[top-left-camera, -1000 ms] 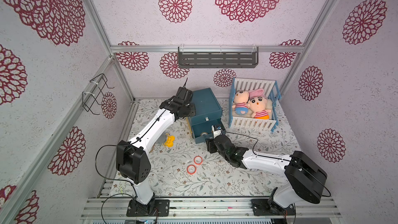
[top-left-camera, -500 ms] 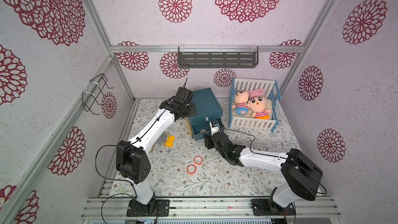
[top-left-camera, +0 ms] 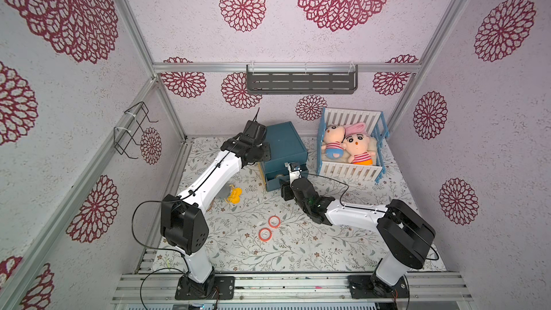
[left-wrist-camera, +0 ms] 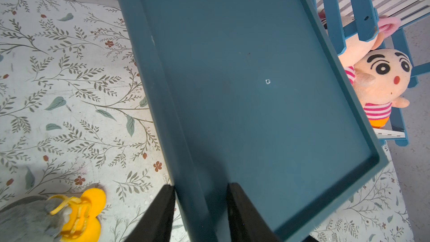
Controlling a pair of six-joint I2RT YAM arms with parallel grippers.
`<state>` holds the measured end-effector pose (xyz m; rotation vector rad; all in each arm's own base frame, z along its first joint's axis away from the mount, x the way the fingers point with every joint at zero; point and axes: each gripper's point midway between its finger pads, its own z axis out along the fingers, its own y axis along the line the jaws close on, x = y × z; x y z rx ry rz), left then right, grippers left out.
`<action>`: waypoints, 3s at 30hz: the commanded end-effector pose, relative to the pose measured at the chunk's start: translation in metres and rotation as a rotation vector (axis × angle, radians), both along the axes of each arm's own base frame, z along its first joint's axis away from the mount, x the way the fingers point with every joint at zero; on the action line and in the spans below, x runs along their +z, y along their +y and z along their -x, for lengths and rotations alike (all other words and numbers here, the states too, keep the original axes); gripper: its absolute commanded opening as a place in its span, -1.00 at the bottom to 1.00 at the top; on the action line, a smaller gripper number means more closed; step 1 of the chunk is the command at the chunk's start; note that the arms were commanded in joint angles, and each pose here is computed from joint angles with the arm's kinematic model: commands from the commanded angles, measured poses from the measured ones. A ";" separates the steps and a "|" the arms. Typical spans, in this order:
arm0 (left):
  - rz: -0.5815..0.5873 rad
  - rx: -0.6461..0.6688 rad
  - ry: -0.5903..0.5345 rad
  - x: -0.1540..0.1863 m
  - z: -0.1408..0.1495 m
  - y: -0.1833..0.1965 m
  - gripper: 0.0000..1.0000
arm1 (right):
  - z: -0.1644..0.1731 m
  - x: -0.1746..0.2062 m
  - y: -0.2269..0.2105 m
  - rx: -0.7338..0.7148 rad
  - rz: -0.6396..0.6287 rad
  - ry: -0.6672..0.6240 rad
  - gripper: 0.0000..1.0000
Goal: Place the transparent tape into the drawer according to color
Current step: Close the drawer in the storage box, then open the drawer in the storage box.
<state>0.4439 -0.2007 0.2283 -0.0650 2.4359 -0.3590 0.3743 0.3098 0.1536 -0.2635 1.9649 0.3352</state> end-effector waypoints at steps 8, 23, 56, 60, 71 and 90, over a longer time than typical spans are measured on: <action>-0.020 -0.016 0.062 -0.016 0.012 0.005 -0.15 | -0.028 0.020 0.008 -0.025 -0.033 -0.108 0.26; -0.022 -0.018 0.063 -0.014 0.012 0.006 -0.15 | -0.041 0.015 0.012 -0.030 -0.033 -0.120 0.26; -0.027 -0.011 0.055 -0.011 0.013 0.011 -0.08 | 0.024 0.030 -0.016 0.075 -0.326 0.160 0.98; -0.030 -0.010 0.053 -0.010 0.013 0.013 -0.08 | 0.030 0.022 -0.022 0.068 -0.360 0.223 0.98; -0.023 -0.015 0.057 -0.012 0.014 0.011 -0.07 | 0.033 -0.007 -0.028 0.088 -0.701 0.385 0.86; -0.019 -0.014 0.059 -0.014 0.013 0.014 -0.08 | 0.007 -0.034 -0.011 0.059 -0.935 0.470 0.48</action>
